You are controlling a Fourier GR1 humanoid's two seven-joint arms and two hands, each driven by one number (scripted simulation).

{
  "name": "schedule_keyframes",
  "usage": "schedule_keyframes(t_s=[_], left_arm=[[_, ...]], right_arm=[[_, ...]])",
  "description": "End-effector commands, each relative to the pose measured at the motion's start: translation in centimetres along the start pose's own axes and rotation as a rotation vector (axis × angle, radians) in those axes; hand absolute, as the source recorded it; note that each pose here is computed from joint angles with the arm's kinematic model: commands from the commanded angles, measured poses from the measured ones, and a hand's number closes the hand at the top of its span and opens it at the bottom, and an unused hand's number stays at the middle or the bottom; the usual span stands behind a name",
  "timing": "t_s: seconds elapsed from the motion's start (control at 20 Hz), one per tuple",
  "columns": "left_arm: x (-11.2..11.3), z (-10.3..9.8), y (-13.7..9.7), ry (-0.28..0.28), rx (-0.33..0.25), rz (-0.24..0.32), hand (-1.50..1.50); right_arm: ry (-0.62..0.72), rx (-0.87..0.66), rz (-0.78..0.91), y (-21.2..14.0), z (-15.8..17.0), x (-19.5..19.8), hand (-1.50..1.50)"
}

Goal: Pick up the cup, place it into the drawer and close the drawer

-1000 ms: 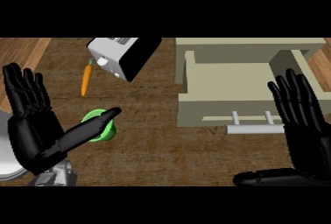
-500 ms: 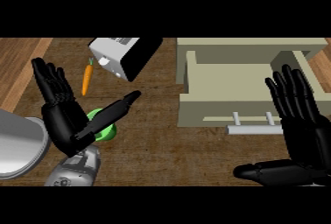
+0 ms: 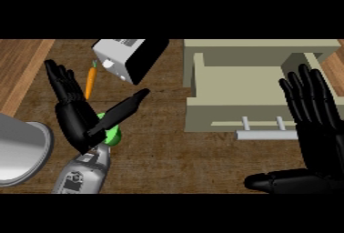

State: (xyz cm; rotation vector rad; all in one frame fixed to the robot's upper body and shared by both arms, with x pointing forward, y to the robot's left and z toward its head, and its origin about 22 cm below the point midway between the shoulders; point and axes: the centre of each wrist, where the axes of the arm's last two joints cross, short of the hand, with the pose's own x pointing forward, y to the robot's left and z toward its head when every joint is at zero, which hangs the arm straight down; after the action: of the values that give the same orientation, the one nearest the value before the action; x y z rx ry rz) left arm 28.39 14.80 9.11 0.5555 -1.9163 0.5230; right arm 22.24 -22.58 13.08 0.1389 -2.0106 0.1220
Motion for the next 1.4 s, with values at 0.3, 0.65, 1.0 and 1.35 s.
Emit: schedule_keyframes(t_s=[0.3,0.65,1.0,1.35], left_arm=[[-3.4,1.2,0.2,0.085,0.056,-0.036,-1.5],[-5.4,2.4,3.2,0.164,0.102,-0.069,-1.5],[-7.1,3.8,5.9,0.181,0.138,-0.093,-1.5],[-11.1,4.4,8.5,0.199,0.154,-0.097,-1.5]], right_arm=[[0.006,-0.002,-0.004,-0.8,-0.6,-1.0,-1.5],[-0.002,-0.022,0.014,-1.0,1.1,0.5,-1.5],[0.0,0.004,-0.003,-1.0,-2.2,0.2,-1.5],[0.008,0.004,-0.007,-2.1,-0.1,1.0,-1.5]])
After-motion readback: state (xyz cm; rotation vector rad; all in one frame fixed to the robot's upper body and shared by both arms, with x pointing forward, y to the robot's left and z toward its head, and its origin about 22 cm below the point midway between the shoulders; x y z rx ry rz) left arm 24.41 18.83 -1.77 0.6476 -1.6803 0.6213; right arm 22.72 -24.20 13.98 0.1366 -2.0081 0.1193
